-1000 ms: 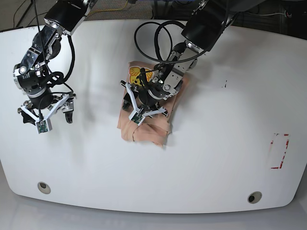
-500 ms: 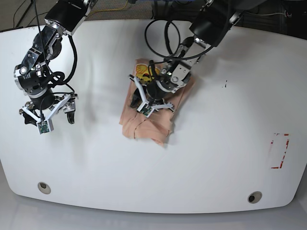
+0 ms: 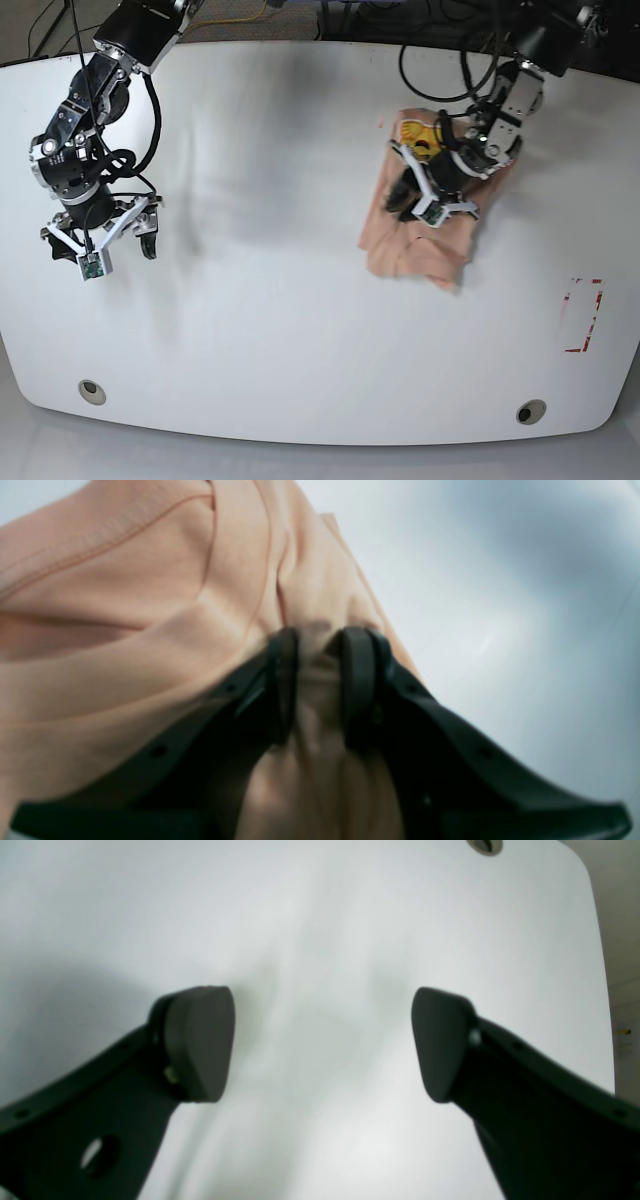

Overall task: Layout the t-shirt on the table in an organized manner, then fold the t-shirt properly
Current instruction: 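Carry the held bundle with the left gripper to the table edge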

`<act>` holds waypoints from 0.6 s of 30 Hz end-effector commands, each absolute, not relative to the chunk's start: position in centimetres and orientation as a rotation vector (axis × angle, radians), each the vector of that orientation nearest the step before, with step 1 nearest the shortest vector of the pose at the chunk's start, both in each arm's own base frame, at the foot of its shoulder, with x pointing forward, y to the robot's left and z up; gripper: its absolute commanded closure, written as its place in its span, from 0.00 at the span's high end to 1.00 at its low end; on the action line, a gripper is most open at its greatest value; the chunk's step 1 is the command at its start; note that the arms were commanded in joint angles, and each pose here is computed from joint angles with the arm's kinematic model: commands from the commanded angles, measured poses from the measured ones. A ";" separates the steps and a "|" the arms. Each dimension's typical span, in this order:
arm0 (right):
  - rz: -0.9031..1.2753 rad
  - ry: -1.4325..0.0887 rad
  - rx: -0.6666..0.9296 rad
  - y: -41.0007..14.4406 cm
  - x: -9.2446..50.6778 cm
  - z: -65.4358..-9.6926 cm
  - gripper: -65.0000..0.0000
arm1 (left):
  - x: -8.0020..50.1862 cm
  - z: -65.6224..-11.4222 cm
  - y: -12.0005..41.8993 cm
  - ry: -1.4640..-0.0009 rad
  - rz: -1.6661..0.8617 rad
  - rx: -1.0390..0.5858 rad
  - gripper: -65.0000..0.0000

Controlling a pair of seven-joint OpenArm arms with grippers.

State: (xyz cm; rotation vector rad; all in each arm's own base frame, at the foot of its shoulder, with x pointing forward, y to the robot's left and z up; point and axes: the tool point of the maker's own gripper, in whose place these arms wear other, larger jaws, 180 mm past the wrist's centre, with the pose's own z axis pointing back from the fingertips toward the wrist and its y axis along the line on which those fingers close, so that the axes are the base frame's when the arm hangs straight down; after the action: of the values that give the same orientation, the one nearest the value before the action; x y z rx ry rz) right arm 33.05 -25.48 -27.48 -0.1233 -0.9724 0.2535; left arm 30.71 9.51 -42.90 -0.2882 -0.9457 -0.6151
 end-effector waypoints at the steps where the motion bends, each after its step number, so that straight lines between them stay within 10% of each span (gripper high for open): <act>1: 0.261 -1.029 -0.134 -25.6 33.7 -25.9 0.82 | 26.7 -47.1 15.9 -0.679 -0.684 -0.115 0.20; 18: 0.259 -1.027 -0.129 -25.5 33.7 -26.0 0.82 | 23.9 -45.1 31.2 -0.567 -0.613 0.150 0.20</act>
State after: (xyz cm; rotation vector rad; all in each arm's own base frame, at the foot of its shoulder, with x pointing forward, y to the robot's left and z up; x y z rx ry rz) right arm 33.04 -25.35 -27.56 -0.1173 -0.9733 0.2503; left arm 27.66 26.82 -42.09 0.0177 -0.8067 -0.5738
